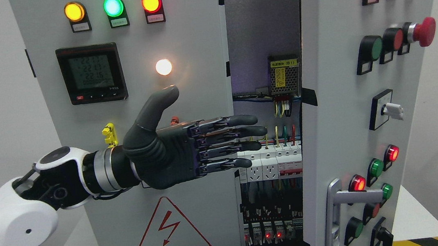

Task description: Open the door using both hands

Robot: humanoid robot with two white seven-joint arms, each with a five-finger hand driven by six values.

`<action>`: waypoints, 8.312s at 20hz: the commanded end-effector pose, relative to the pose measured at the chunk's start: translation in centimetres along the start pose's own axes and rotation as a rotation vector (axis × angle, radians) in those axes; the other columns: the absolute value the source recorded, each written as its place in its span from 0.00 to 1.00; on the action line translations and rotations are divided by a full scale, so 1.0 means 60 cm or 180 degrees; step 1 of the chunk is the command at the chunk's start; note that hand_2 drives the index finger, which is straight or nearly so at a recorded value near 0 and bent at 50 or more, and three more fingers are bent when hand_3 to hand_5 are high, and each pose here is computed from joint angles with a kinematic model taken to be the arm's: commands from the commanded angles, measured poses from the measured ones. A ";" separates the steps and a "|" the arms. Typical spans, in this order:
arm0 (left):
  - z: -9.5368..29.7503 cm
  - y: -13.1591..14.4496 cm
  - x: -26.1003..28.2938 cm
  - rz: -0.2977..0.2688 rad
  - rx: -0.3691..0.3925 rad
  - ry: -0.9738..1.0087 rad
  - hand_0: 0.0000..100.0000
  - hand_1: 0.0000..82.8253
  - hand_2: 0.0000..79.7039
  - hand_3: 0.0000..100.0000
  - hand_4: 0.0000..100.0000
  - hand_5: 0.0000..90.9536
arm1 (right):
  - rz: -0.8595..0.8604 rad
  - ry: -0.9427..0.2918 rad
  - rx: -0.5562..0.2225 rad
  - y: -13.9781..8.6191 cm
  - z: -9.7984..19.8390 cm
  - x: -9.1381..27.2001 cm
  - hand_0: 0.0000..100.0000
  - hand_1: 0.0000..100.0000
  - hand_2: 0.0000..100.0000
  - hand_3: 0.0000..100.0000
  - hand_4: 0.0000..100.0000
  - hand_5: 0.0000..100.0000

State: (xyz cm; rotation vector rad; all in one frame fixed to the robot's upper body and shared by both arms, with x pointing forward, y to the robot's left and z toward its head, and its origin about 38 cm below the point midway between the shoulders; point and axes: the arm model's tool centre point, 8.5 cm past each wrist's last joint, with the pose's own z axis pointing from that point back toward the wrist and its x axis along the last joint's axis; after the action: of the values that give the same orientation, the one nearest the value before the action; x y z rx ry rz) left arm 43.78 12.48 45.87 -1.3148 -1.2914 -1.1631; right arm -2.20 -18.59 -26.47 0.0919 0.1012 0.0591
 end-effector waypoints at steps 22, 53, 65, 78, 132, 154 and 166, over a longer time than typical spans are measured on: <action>-0.358 -0.122 -0.038 -0.0098 -0.0565 0.0085 0.00 0.00 0.00 0.00 0.00 0.00 | -0.0010 0.0000 0.0003 -0.001 0.000 0.000 0.00 0.00 0.00 0.00 0.00 0.00; -0.531 -0.114 -0.161 -0.0119 -0.0209 0.0514 0.00 0.00 0.00 0.00 0.00 0.00 | -0.0010 0.0000 0.0002 0.000 0.000 0.000 0.00 0.00 0.00 0.00 0.00 0.00; -0.467 -0.069 -0.056 -0.0063 -0.0051 0.0242 0.00 0.00 0.00 0.00 0.00 0.00 | -0.0010 0.0000 0.0002 0.000 0.000 0.000 0.00 0.00 0.00 0.00 0.00 0.00; -0.016 -0.055 -0.343 0.0610 0.0663 0.1307 0.00 0.00 0.00 0.00 0.00 0.00 | -0.0010 0.0000 0.0002 0.000 0.000 0.000 0.00 0.00 0.00 0.00 0.00 0.00; 0.371 -0.805 -1.157 0.4570 0.4877 0.3277 0.00 0.00 0.00 0.00 0.00 0.00 | 0.0539 -0.7126 -0.0424 -0.030 0.716 0.387 0.00 0.00 0.00 0.00 0.00 0.00; 0.378 -0.807 -1.155 0.4101 0.4185 0.3860 0.00 0.00 0.00 0.00 0.00 0.00 | 0.0850 -0.7491 0.0558 0.137 1.039 0.602 0.00 0.00 0.00 0.00 0.00 0.00; 0.328 -0.792 -1.166 0.4087 0.4018 0.3763 0.00 0.00 0.00 0.00 0.00 0.00 | 0.0908 -0.7104 0.0531 0.150 1.042 0.713 0.00 0.00 0.00 0.00 0.00 0.00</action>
State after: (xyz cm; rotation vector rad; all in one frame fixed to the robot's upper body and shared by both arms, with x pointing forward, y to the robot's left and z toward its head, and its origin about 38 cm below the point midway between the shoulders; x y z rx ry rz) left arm -3.57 25.62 -25.99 -0.0985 0.0157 0.1391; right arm 42.71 -13.67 33.22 0.2802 -2.2302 0.1907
